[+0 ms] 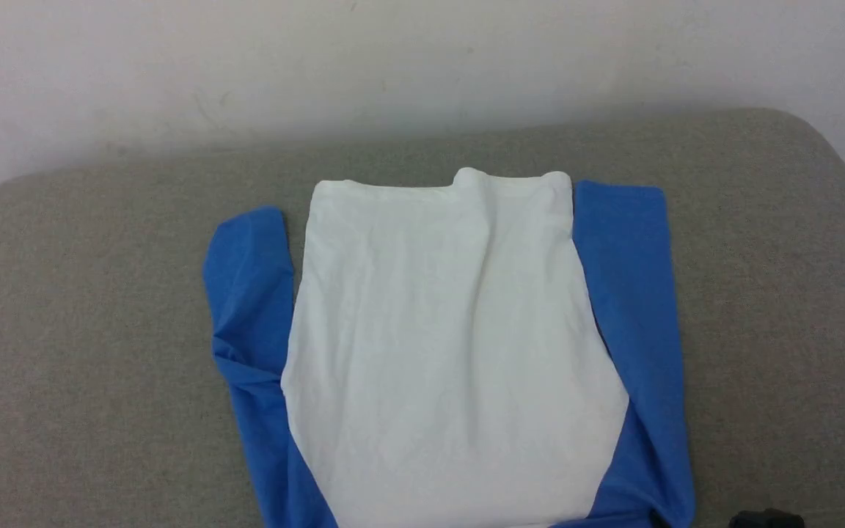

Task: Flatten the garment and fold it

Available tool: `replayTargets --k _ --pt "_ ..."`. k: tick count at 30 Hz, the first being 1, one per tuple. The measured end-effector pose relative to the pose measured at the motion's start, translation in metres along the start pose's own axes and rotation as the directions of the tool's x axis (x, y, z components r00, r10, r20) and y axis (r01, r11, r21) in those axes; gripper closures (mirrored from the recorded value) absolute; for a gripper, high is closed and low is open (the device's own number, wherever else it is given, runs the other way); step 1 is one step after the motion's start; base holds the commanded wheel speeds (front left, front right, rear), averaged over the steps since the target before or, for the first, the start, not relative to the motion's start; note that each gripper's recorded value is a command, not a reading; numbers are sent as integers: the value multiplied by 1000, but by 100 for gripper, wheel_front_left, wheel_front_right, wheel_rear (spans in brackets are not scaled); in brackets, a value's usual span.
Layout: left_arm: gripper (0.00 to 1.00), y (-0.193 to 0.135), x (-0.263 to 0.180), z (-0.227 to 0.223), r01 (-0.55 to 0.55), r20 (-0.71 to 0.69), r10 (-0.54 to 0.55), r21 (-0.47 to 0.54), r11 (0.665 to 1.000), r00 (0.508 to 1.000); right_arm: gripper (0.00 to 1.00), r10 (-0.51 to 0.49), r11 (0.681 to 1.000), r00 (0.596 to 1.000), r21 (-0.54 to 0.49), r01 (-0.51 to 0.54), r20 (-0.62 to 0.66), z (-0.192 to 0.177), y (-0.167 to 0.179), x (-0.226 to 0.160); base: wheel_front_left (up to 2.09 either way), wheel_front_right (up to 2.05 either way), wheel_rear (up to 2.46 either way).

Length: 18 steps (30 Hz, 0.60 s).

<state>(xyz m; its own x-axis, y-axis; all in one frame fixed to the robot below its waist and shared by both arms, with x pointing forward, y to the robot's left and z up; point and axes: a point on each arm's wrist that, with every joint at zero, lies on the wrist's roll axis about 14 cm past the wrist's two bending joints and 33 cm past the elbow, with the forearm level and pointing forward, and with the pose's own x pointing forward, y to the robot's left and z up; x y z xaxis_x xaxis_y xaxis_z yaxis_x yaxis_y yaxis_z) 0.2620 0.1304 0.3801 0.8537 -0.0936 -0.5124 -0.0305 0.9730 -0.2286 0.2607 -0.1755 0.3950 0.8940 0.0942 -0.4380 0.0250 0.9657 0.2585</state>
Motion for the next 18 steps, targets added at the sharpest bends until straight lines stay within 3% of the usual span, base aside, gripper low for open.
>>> replayTargets --k 1,2,3,4,10,18 --pt "99 -2 3 2 5 10 -5 -1 1000 1000 60 -2 1000 1000 2 2 -1 -1 -1 1 0 0 0" --pt "64 -4 5 2 14 14 -14 -2 1000 1000 34 -4 1000 1000 5 4 1 -2 -1 2 0 0 0" --pt "38 -8 6 4 25 23 -25 -3 1000 999 0 -5 1000 1000 9 5 2 -3 -1 2 0 0 0" --pt "0 -9 7 5 29 35 -29 -10 1000 999 0 -5 1000 1000 10 5 17 -1 -1 3 0 0 0" --pt "0 -7 6 35 30 184 -26 -17 999 983 0 5 999 980 52 -15 198 36 4 -1 0 0 0" --pt "0 -13 12 122 82 452 -70 -7 997 889 0 -20 999 913 -33 36 408 101 -6 -10 0 0 0"
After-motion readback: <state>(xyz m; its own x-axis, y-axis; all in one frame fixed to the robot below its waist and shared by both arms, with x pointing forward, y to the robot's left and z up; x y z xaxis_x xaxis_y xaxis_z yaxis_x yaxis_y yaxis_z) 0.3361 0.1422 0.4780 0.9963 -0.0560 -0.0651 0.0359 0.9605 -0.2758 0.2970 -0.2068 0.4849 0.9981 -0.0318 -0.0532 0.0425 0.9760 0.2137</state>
